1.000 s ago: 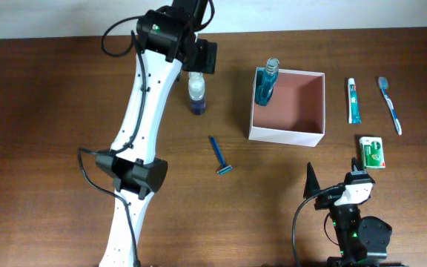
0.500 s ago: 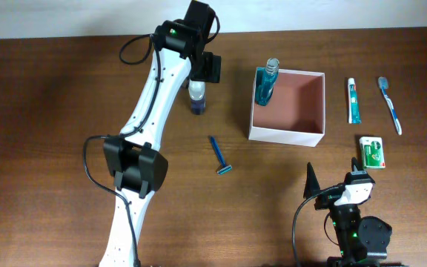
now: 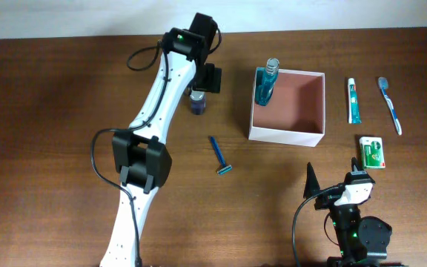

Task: Pack container
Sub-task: 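Move the left gripper to the white soap pump bottle and grasp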

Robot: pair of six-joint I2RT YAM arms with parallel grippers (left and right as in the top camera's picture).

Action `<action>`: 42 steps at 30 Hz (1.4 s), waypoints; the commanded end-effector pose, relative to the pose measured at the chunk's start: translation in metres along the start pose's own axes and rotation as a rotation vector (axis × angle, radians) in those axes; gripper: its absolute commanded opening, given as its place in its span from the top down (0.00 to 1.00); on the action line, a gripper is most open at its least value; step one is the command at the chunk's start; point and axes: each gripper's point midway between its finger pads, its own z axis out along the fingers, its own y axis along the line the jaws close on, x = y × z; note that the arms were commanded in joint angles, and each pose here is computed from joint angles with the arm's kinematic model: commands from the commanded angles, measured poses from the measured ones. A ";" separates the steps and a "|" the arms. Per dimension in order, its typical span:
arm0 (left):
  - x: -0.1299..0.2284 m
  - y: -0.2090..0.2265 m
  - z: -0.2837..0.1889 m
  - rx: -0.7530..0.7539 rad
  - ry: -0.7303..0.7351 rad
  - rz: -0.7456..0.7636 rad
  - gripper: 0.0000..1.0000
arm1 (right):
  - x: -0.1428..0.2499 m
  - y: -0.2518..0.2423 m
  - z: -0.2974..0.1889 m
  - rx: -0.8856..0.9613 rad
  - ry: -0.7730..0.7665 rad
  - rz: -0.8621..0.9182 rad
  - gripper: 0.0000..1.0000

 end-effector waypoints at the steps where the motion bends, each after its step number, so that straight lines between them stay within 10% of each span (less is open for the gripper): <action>1: -0.003 0.000 0.002 0.017 -0.007 -0.021 0.02 | 0.002 0.001 0.000 -0.003 0.003 0.000 0.01; 10: -0.016 -0.002 0.001 0.030 -0.058 -0.026 0.03 | 0.002 0.001 0.000 -0.003 0.003 0.000 0.02; 42: -0.014 -0.001 -0.014 0.029 -0.054 -0.018 0.60 | 0.002 0.001 0.000 -0.003 0.003 0.000 0.01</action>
